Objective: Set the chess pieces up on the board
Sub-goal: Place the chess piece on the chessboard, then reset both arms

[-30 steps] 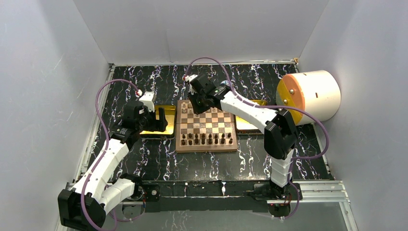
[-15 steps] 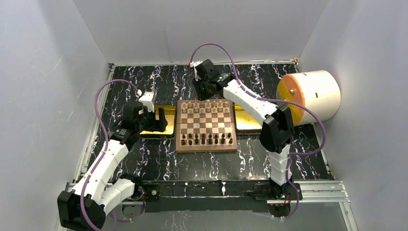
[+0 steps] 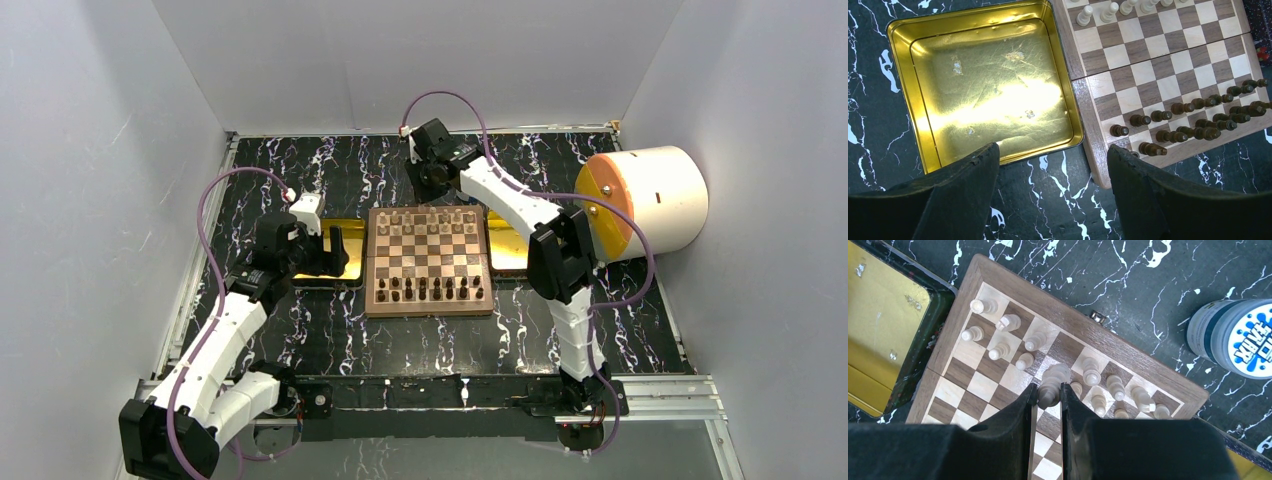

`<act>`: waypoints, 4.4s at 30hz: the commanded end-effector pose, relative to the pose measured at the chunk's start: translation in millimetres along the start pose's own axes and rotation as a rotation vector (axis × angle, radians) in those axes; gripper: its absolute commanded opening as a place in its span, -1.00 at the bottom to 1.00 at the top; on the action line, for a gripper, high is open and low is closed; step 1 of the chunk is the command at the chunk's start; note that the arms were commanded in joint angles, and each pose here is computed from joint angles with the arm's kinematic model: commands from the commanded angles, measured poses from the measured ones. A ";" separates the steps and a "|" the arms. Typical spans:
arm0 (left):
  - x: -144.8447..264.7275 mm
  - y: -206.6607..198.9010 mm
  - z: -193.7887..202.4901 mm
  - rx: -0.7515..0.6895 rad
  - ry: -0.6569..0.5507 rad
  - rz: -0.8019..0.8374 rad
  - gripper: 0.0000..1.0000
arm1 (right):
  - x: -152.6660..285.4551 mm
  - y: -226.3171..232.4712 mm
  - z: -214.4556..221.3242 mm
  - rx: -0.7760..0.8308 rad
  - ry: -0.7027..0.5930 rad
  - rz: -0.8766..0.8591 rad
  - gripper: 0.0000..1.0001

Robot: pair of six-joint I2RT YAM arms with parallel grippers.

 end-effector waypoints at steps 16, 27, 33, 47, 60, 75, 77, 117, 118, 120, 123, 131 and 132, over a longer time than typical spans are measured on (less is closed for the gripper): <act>3.5 -7.2 -6.5 -0.021 -0.031 0.043 0.52 | -27.5 -1.6 -5.4 -0.052 0.026 -0.046 -0.54; 3.7 -7.7 -7.0 -0.021 -0.034 0.046 0.53 | -36.7 -3.1 2.6 -0.077 0.053 -0.051 -0.54; 4.0 -7.9 -7.4 -0.022 -0.036 0.047 0.53 | -41.3 -3.8 7.8 -0.080 0.060 -0.051 -0.53; 3.5 -9.1 -6.5 -0.022 -0.031 0.052 0.53 | -50.8 -7.4 16.0 -0.089 0.087 -0.040 -0.51; 4.6 -8.4 -7.3 -0.025 -0.036 0.047 0.53 | -53.7 -9.3 18.5 -0.089 0.097 -0.032 -0.44; 4.8 -9.0 -7.4 -0.023 -0.037 0.051 0.53 | -43.8 -6.7 5.9 -0.097 0.070 -0.035 -0.08; 5.1 -8.6 -7.3 -0.022 -0.038 0.048 0.53 | -40.9 -8.3 2.5 -0.095 0.058 -0.025 0.06; 67.2 -60.9 -102.4 0.153 -0.175 0.256 0.79 | 196.2 19.4 40.7 -0.127 -0.380 -0.224 0.97; 69.3 -61.2 -101.0 0.154 -0.174 0.256 0.79 | 205.3 18.8 43.1 -0.135 -0.422 -0.229 0.97; 72.7 -60.9 -96.7 0.160 -0.172 0.253 0.79 | 220.2 18.2 46.6 -0.163 -0.502 -0.243 0.97; 76.6 -61.0 -87.1 0.174 -0.164 0.254 0.79 | 232.9 13.5 59.1 -0.221 -0.553 -0.236 0.97; 75.9 -59.6 -64.3 0.194 -0.126 0.250 0.79 | 218.0 18.1 92.3 -0.335 -0.459 -0.280 0.97; 75.4 -59.4 -62.7 0.194 -0.125 0.249 0.80 | 215.8 17.8 94.6 -0.338 -0.451 -0.278 0.97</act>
Point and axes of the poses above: each gripper's point midway between its finger pads, its own x axis back along the fingers, its own y axis along the line the jaws close on, z = x × y, the point moved 1 cm from there along x, back along the fingers, and after that the axes turned 2 degrees about -x, right-handed, at the moved point
